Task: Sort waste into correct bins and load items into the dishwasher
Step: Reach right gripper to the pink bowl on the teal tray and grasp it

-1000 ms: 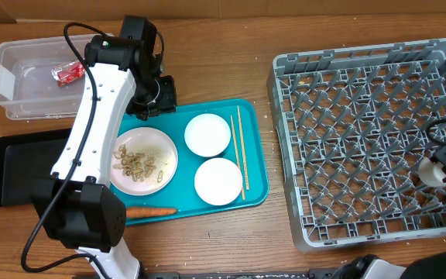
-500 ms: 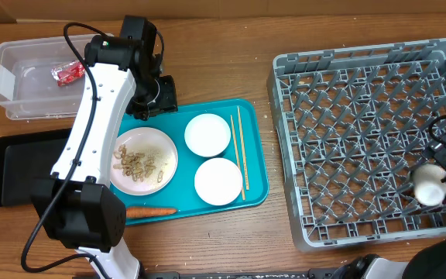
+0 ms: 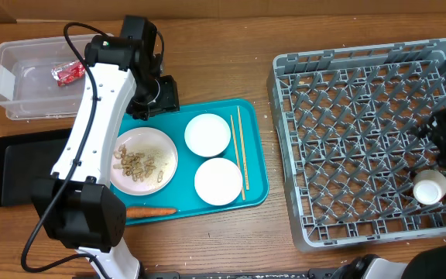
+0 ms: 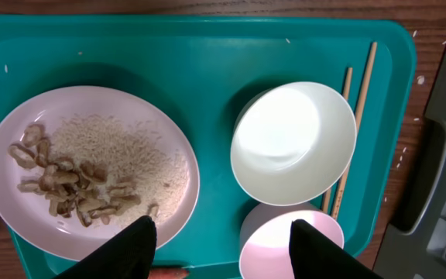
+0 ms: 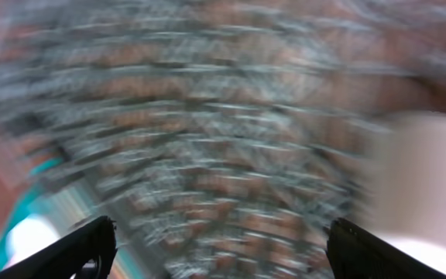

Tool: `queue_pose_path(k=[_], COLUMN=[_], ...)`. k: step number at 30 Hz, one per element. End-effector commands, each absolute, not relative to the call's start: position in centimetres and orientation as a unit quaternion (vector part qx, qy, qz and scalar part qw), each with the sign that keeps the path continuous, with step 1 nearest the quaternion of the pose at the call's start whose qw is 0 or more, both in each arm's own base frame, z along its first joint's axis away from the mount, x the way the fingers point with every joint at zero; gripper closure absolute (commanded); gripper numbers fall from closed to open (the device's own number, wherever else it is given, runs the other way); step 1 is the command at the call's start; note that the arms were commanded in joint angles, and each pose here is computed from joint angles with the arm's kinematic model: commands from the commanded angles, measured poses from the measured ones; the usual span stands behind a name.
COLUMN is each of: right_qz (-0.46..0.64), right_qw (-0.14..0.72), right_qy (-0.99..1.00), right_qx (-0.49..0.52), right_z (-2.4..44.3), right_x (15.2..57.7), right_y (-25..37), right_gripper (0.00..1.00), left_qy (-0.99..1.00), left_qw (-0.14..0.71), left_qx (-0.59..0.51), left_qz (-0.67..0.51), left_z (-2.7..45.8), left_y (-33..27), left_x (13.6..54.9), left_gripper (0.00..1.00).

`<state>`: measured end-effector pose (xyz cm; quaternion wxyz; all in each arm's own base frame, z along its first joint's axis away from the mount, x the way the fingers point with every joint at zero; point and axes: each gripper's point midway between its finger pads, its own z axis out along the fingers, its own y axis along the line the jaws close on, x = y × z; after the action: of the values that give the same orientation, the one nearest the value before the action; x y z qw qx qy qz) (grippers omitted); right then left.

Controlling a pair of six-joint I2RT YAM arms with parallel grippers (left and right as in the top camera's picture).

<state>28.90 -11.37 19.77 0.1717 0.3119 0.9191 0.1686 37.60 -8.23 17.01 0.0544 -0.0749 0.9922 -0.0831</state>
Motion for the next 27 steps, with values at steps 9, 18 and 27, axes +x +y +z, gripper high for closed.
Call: queue_pose_path(k=[9,18,27], right_qz=[0.301,0.255,0.237], right_qw=[0.232,0.11,-0.026], right_qy=[0.923,0.94,0.937], right_qx=[-0.064,-0.197,-0.256], right_z=[24.9,17.9,9.9], right_x=[34.1,31.7,28.0], right_y=[8.5,19.4,24.9], right_gripper=[0.11,0.14,0.34], left_qy=[0.993,0.994,0.994], left_qw=[0.065,0.054,0.056], left_qx=[-0.064,-0.071,-0.084], left_qz=[-0.078,-0.055,-0.05], left_z=[17.5,16.9,16.9], left_y=[-9.1,-7.9,-7.1], left_x=[37.7,37.2,37.4], left_gripper=[0.37,0.35,0.34])
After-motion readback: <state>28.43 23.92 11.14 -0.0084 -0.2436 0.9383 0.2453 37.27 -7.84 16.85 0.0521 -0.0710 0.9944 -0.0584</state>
